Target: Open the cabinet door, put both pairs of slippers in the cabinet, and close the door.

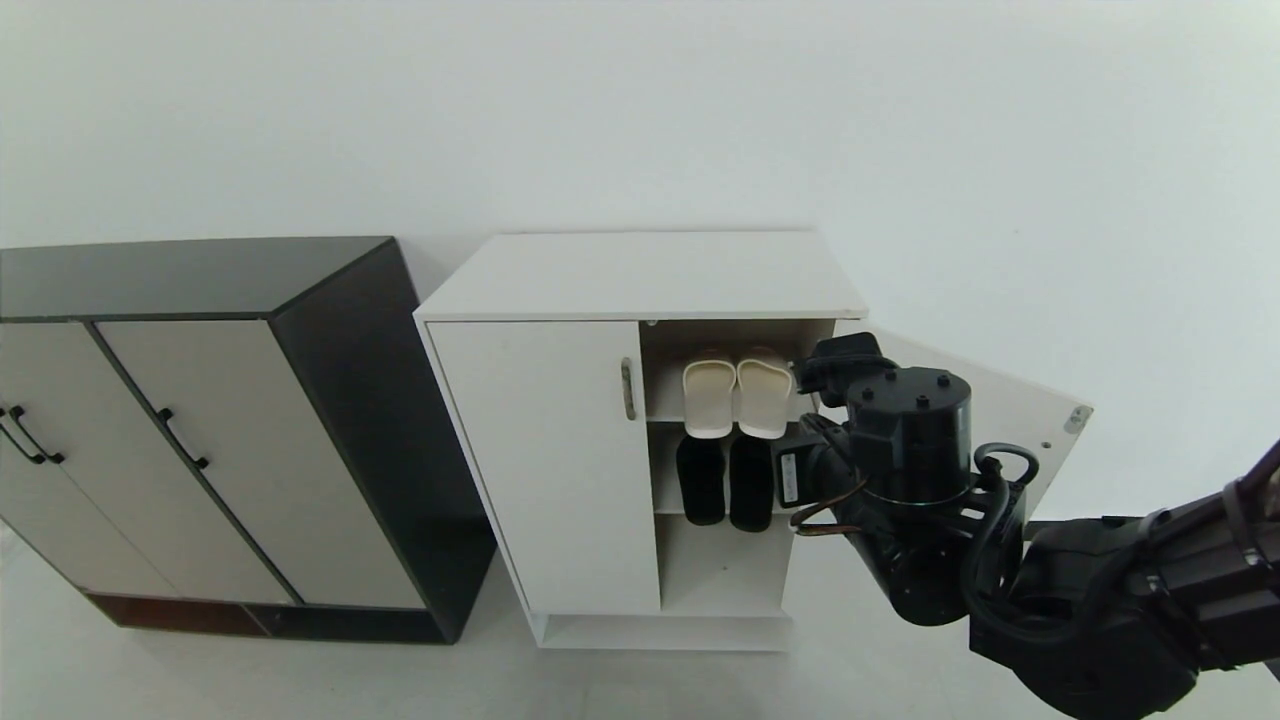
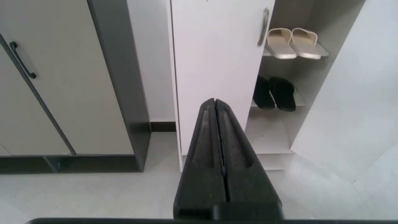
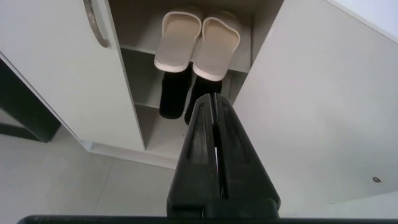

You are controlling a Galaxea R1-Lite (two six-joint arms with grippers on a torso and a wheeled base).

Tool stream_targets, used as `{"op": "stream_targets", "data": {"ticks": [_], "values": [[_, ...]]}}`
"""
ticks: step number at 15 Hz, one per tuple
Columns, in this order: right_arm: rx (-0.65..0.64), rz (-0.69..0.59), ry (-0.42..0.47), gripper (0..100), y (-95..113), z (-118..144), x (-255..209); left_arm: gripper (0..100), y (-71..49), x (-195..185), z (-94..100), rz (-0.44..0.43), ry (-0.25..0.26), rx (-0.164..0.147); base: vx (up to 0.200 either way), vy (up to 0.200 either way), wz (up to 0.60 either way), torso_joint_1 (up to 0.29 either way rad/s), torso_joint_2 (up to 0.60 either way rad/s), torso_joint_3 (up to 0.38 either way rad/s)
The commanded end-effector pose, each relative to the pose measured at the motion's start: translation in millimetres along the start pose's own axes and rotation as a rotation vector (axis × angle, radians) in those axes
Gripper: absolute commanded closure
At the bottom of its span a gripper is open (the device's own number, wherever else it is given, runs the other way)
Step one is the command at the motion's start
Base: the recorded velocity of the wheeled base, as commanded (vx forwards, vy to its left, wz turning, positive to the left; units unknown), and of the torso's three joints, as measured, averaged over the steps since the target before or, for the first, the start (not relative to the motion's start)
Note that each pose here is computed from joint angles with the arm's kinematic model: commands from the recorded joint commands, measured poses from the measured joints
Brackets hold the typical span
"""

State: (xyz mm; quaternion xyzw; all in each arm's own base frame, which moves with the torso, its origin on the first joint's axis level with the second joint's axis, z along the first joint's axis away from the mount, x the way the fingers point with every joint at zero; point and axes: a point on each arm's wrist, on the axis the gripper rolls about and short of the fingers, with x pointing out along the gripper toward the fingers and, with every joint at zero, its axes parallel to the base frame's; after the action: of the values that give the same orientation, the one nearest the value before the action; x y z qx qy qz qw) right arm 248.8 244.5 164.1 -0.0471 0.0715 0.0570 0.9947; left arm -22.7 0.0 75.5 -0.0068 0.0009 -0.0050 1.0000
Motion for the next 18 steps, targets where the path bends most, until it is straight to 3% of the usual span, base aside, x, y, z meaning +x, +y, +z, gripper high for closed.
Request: {"op": "stream_targets", "data": {"ticks": [1,8,14,18], "values": [[-0.005,0.002,0.006,100,1,-2,0,100,0.0,0,0.0,-0.001,0.0,0.0,0.0,0.0,0.0,0.0,0.0,0.0],[-0.01,0.008,0.008,100,1,-3,-2,100,0.0,0,0.0,-0.001,0.0,0.0,0.0,0.0,0.0,0.0,0.0,0.0],[-0.014,0.008,0.009,100,0,-3,-3,100,0.0,0,0.2,-0.001,-0.002,0.0,0.0,0.0,-0.6,0.006,0.0,0.003],[-0.025,-0.026,-0.006,100,-10,2,3,100,0.0,0,0.0,-0.001,0.0,0.0,0.0,0.0,0.0,0.0,0.0,0.0]]}}
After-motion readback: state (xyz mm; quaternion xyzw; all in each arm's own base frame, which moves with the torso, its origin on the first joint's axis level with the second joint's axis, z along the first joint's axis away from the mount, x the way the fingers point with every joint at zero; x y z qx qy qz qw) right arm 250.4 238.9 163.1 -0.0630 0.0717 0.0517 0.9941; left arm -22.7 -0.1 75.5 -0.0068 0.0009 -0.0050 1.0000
